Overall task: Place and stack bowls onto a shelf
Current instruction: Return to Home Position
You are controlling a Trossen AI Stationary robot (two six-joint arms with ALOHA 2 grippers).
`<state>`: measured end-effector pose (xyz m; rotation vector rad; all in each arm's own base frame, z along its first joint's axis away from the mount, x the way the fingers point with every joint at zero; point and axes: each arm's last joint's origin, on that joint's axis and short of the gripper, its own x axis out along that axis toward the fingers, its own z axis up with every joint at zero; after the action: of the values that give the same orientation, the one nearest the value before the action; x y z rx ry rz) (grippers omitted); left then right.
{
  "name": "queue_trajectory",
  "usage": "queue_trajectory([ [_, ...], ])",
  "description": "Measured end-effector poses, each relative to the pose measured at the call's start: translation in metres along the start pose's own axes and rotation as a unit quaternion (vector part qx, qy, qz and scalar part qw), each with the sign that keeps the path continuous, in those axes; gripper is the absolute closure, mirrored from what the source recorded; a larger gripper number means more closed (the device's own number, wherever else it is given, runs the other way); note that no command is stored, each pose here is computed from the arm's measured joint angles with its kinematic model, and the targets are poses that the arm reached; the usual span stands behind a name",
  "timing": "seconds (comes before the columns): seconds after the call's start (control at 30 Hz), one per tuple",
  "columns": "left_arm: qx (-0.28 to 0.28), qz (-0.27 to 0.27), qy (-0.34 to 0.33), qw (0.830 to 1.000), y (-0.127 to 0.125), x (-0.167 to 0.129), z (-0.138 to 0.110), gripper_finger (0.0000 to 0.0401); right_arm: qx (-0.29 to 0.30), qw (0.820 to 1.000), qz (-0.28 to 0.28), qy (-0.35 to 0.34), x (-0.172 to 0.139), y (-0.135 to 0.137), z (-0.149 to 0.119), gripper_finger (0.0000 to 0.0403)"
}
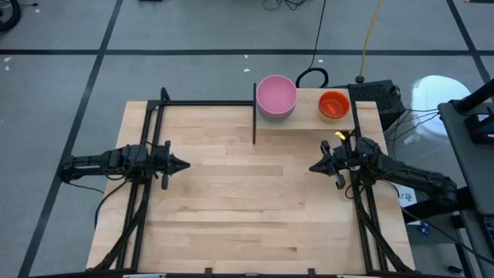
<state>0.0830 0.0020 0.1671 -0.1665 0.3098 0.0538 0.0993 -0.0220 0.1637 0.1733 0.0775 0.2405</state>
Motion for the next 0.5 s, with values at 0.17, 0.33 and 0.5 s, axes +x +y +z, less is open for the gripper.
queue_trajectory([
  [0.17,-0.021,0.0,0.002,1.0,0.0001,0.0,-0.0003,0.0375,0.023,1.0,0.008,0.002,0.0007,0.0015,-0.0002,0.0403],
  [0.33,-0.08,0.018,-0.002,0.997,0.0011,0.0,-0.0003,0.0375,0.029,1.0,0.007,0.002,0.0007,0.0014,-0.0002,0.0403],
  [0.5,-0.113,0.019,-0.003,0.993,0.0012,0.0,-0.0003,0.0375,0.028,1.0,0.007,0.002,0.0007,0.0014,-0.0002,0.0403],
])
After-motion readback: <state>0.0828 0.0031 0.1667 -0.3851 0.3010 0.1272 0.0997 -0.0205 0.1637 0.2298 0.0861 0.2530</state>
